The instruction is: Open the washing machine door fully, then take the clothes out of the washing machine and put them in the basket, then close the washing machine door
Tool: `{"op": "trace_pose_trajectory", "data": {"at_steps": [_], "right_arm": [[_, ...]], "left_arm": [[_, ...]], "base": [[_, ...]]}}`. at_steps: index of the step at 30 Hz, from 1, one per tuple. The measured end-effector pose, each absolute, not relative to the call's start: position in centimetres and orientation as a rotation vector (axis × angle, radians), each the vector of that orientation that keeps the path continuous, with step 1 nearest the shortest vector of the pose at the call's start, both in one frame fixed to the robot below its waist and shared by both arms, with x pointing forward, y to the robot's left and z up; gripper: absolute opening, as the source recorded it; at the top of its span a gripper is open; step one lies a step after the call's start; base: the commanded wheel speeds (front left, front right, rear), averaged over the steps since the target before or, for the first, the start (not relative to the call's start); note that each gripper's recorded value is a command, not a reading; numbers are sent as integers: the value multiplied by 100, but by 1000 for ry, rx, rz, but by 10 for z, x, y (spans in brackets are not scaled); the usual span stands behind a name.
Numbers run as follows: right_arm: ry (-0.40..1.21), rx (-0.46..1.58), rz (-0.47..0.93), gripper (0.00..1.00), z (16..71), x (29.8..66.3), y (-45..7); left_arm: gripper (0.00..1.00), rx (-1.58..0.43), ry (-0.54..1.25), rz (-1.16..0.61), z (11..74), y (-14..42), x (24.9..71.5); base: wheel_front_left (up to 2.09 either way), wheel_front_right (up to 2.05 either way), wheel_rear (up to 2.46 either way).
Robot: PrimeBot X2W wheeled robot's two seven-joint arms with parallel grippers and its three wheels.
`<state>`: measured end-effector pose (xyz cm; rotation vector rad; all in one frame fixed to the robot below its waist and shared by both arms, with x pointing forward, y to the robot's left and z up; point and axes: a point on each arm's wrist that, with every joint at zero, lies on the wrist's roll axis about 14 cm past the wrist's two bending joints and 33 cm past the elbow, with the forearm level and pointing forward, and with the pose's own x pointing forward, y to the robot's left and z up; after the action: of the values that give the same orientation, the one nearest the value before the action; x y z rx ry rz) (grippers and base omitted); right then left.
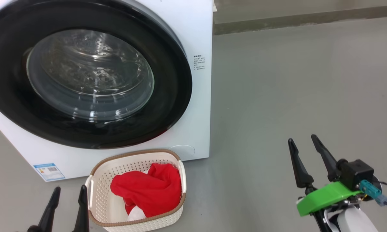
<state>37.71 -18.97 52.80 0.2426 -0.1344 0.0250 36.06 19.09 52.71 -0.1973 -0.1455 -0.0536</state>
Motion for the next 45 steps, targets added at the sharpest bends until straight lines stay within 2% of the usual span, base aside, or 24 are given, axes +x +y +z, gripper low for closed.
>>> {"op": "trace_pose_trajectory", "data": {"at_steps": [9, 19, 20, 26, 45], "right_arm": [[-119, 250, 14, 100, 518, 356, -191], [-120, 245, 22, 100, 519, 353, -188], [-118, 242, 24, 0, 518, 353, -188], [-3, 272, 2, 0, 480, 339, -186], [35, 477, -44, 0, 473, 342, -192]], "left_arm": [[100, -212, -144, -41, 525, 191, 349], [100, -233, -141, -14, 523, 197, 343], [0, -244, -143, -6, 523, 199, 343], [0, -284, -55, 5, 496, 193, 338], [0, -486, 3, 53, 482, 199, 337]], "base": [[0, 0, 0], [0, 0, 0], [0, 0, 0], [0, 0, 0], [0, 0, 0]]}}
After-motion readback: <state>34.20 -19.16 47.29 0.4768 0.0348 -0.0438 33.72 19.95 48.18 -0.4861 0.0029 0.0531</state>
